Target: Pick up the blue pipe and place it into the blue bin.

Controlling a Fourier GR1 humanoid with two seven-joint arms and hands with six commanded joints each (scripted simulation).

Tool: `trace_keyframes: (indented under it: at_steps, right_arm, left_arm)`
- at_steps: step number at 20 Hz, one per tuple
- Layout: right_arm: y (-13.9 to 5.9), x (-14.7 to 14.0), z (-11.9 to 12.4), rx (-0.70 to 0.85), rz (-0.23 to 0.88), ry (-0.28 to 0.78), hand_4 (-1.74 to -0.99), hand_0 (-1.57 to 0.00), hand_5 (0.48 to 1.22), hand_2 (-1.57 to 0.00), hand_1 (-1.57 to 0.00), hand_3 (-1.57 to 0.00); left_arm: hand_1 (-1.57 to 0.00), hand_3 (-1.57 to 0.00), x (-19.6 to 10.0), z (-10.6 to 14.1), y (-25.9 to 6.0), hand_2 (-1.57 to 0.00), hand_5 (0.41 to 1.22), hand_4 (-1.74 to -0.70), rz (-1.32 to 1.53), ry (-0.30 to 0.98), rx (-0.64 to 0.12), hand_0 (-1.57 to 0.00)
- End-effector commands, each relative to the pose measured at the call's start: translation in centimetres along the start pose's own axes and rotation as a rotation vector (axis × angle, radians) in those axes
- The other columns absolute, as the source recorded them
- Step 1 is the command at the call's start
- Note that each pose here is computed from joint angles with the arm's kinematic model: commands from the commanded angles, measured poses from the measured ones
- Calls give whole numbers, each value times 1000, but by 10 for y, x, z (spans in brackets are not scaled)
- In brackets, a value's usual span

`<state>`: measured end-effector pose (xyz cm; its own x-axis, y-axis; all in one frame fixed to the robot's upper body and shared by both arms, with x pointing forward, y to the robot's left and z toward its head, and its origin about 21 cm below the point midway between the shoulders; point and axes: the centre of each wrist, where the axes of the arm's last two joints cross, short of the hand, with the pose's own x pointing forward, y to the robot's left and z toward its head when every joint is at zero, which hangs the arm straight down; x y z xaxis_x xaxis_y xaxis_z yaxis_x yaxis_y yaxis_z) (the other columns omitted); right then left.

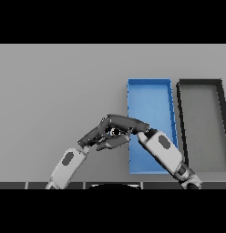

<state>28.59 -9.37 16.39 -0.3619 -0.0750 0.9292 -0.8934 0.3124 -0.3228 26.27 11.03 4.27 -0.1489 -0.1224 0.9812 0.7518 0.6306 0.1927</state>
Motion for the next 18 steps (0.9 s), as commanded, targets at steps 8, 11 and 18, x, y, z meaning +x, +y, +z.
trace_keyframes:
  at_steps: [8, 11, 18]
  right_arm:
    - [1, 3, 2, -25, -45, 23, -1490, -1556, 1199, -1556, -1555, -1549]
    - [3, 5, 2, -9, -47, 22, -1493, -1563, 1210, -1563, -1563, -1560]
    - [2, 5, -1, -20, -25, 39, -1493, -1569, 1219, -1569, -1569, -1569]
  left_arm:
    - [-554, -546, 1, 4, 9, -500, 1221, -1216, -176, -23, -80, -592]
    - [-283, -279, -4, 8, 9, -255, 1020, -1041, -212, -52, -100, -303]
    - [-59, -58, -1, 5, 13, -53, 638, -887, -224, -19, -60, -63]
